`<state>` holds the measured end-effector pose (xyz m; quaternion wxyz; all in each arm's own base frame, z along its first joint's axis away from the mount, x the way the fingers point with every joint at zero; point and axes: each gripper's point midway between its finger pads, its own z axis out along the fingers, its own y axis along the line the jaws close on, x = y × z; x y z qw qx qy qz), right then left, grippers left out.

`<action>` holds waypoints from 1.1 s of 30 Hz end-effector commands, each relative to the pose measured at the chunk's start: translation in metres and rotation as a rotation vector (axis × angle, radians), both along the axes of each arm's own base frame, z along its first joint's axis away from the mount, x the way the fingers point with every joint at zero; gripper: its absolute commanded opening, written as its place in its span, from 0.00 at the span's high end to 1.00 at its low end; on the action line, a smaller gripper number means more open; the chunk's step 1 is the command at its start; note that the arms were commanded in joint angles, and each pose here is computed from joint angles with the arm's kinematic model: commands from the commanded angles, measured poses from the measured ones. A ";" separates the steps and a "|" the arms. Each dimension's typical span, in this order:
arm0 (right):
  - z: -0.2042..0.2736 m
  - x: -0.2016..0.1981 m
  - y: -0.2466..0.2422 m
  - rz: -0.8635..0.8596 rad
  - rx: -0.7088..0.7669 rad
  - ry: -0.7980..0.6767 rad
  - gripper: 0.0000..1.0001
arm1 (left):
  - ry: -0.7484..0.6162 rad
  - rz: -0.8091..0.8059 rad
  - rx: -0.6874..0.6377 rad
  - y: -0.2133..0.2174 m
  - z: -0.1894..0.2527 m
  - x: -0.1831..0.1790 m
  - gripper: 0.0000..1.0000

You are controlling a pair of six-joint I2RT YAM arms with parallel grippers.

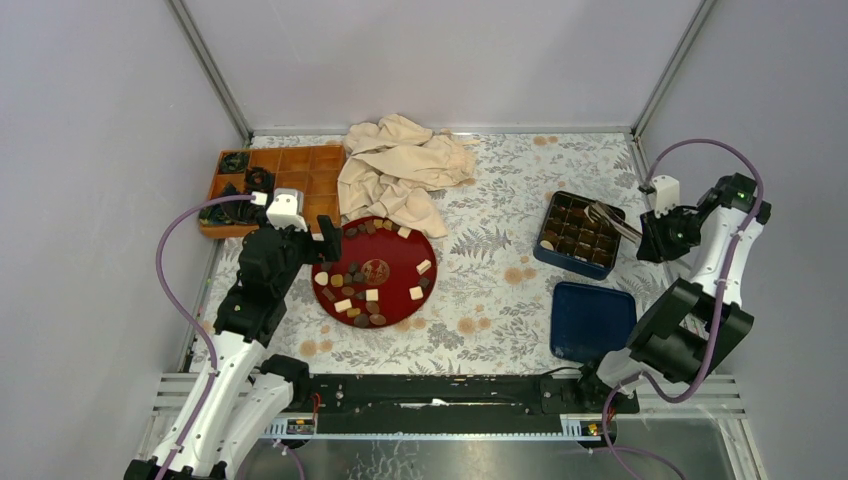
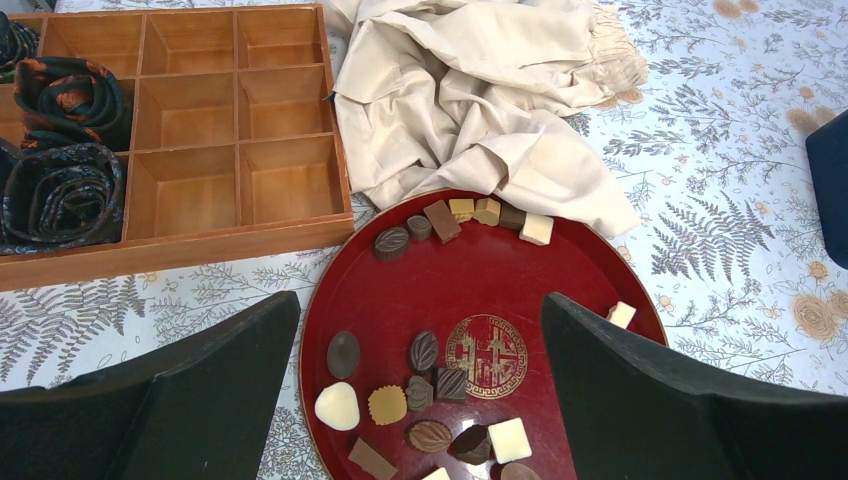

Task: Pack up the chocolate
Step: Place the fake chocolate in the packing box.

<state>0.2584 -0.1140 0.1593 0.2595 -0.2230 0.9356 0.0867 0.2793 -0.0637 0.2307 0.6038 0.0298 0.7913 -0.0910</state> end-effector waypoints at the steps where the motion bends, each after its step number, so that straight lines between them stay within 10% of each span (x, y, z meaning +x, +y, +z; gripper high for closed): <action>1: -0.001 -0.002 -0.009 0.046 -0.025 0.006 0.99 | -0.056 -0.002 0.000 0.001 0.012 0.004 0.02; 33: -0.029 0.018 -0.030 0.010 -0.012 0.057 0.56 | -0.050 0.002 0.002 0.001 0.010 0.005 0.02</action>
